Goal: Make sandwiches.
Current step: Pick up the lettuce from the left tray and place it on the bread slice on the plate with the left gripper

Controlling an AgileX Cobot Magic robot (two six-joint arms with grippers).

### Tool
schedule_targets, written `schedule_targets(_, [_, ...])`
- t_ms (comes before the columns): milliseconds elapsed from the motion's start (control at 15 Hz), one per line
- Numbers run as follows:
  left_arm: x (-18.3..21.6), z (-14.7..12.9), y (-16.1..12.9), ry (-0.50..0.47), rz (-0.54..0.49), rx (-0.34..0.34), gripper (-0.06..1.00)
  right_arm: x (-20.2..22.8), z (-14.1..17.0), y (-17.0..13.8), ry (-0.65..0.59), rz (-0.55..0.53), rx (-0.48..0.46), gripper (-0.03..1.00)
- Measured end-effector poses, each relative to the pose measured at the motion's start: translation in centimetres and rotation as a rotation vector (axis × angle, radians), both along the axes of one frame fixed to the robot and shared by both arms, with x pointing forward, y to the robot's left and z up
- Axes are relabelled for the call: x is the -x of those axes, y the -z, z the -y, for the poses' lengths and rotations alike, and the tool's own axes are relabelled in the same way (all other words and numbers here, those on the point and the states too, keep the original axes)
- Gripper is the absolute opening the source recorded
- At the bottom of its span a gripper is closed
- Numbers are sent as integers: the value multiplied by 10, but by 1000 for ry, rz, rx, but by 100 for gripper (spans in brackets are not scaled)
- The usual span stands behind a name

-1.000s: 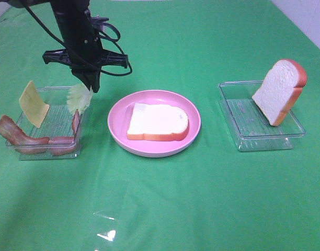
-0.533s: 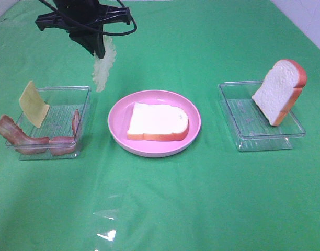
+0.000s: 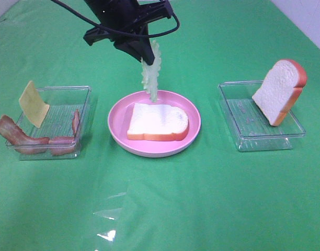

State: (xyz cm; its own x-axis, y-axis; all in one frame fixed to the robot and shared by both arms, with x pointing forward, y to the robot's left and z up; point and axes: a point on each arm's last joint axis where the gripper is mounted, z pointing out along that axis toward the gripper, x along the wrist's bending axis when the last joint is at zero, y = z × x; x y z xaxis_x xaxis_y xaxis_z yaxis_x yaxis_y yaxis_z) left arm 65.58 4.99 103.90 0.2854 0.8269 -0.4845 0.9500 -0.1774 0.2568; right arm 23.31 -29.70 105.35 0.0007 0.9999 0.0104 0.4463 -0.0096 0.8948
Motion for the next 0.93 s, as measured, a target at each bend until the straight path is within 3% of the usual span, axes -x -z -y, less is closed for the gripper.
schedule_targets(67, [-2,12,12,6,-31,68,0,0,0,0,0,0,0,98])
schedule_targets(333, [2,36,31,43,-39,106,0,0,0,0,0,0,0,98])
schedule_targets(800, [-4,53,81,67,-44,80,0,0,0,0,0,0,0,98])
schedule_targets(933, [-6,51,90,75,-26,31,0,0,0,0,0,0,0,98])
